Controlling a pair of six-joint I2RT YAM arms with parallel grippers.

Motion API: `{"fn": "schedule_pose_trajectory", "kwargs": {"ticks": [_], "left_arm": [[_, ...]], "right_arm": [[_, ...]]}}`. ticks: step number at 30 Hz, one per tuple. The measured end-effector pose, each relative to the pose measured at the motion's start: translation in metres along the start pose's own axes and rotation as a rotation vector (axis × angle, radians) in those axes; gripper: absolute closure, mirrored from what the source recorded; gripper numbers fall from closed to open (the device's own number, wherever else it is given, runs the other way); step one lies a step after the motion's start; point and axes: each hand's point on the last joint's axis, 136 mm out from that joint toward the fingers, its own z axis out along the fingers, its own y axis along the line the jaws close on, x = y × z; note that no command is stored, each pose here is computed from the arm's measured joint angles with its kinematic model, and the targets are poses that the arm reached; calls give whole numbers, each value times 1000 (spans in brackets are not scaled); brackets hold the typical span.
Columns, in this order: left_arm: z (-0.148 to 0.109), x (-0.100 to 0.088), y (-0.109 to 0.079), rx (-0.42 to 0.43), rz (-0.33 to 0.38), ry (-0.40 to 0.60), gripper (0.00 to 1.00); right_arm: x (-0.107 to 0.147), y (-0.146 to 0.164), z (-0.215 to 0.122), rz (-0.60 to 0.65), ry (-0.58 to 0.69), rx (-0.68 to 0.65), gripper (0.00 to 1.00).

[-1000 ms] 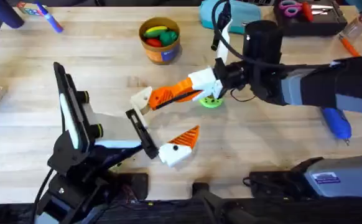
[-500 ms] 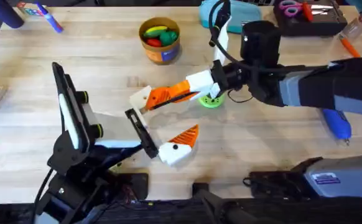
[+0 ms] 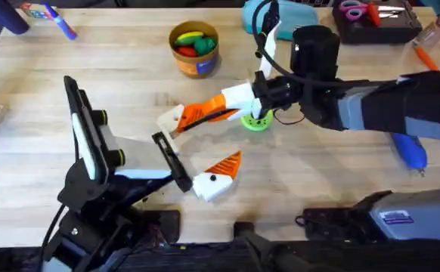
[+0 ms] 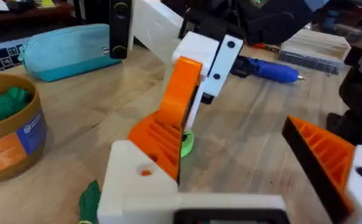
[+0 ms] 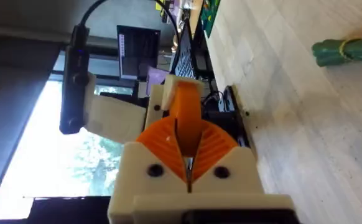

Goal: Pick up the gripper from the table and insert it into the empty holder that is missing its gripper. Then pick up a screw, insert it into the mounting hole, and use the screwdriver to tighten it. Finally, clean up the table by picking up the vegetable and placing it into the bucket.

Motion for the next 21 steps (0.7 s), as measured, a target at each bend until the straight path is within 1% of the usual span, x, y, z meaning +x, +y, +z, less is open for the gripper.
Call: {"fn": "schedule_pose_trajectory", "kwargs": {"ticks": [6, 11, 17, 21], "left_arm": [[0, 0, 1, -6, -8, 0, 8], [0, 0, 6, -30, -21, -2, 8], [-1, -1, 9, -51, -28, -4, 8], [-1, -1, 9, -49, -28, -4, 8]], "right_arm": [[-1, -1, 3, 13, -7, 8, 991], [3, 0, 16, -2, -7, 24, 991], [1, -1, 20, -8, -23, 38, 991], [-2, -2, 19, -7, -36, 45, 990]]}}
